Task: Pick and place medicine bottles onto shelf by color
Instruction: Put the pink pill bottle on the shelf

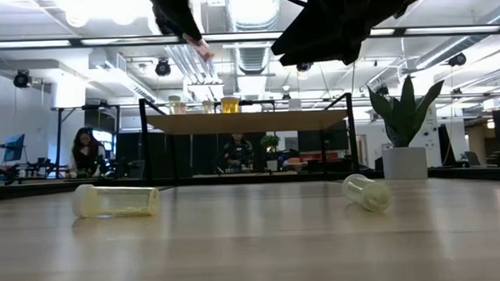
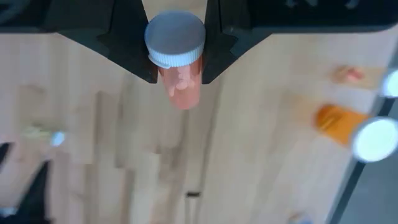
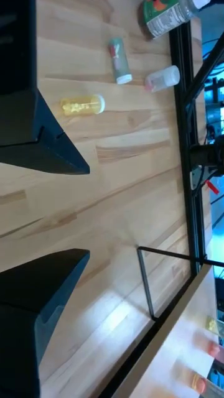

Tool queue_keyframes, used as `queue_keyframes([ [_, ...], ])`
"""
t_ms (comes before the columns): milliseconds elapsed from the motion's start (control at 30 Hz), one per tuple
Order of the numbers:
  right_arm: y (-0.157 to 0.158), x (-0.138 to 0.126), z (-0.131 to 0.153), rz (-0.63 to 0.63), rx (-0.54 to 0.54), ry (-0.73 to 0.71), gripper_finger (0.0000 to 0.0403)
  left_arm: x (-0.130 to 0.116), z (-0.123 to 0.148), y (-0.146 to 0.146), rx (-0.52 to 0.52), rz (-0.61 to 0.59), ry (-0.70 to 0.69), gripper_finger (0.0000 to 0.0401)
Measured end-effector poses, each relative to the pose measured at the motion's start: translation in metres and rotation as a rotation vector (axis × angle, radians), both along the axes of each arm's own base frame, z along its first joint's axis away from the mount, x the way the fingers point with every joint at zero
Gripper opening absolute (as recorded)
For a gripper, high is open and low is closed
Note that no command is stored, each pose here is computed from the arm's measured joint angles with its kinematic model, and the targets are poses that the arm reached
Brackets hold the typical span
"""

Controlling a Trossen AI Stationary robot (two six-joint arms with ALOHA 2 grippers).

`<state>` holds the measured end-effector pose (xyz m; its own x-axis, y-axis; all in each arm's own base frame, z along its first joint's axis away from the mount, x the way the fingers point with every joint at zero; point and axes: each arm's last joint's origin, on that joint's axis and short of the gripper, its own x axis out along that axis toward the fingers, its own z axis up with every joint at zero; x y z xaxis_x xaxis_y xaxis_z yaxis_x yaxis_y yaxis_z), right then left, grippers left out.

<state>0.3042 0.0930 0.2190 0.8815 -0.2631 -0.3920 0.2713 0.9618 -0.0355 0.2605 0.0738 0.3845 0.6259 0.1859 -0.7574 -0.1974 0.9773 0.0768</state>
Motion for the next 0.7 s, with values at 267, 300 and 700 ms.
queue_keyframes([
  [267,0.0,0.0,0.0,0.0,0.0,-0.001,0.0199,0.011,0.002,0.034,-0.02,0.051,0.175,0.01],
  [300,0.0,0.0,0.0,0.0,0.0,-0.001,0.0199,0.013,0.001,0.039,-0.024,0.052,0.203,0.01],
  [700,0.0,0.0,0.0,0.002,-0.005,0.001,0.0199,0.017,-0.019,0.081,-0.076,0.144,0.453,0.01],
])
